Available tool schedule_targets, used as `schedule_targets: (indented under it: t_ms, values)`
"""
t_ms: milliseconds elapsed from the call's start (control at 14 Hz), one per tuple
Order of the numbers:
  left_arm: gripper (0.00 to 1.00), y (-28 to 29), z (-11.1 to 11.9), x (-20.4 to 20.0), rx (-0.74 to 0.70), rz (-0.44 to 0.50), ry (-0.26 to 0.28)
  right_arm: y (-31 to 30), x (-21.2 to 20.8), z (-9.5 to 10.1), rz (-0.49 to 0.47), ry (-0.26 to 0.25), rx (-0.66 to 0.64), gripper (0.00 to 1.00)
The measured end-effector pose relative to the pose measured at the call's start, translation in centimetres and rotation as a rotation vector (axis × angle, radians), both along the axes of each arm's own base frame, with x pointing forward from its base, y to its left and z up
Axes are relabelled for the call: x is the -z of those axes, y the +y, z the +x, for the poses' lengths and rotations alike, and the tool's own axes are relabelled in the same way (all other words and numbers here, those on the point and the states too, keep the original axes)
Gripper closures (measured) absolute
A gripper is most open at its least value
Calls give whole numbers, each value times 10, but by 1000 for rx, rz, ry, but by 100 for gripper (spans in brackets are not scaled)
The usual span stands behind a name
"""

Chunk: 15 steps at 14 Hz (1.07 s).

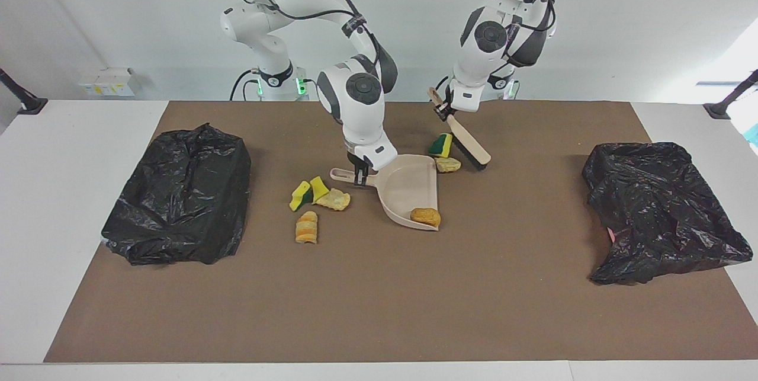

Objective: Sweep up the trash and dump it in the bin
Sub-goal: 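Sweep the yellow and tan pieces with the brush toward the dustpan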

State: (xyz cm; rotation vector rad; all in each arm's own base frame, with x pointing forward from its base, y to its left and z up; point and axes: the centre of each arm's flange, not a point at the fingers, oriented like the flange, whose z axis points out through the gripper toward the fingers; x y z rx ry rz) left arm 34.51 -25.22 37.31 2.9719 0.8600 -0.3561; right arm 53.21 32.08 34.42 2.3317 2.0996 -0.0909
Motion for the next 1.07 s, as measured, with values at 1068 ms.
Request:
schedule_targets:
  t_ms: [1068]
  values:
    - [74,-68,100,-21,82,-207,-161,-9,3,5,-4,4,13,67]
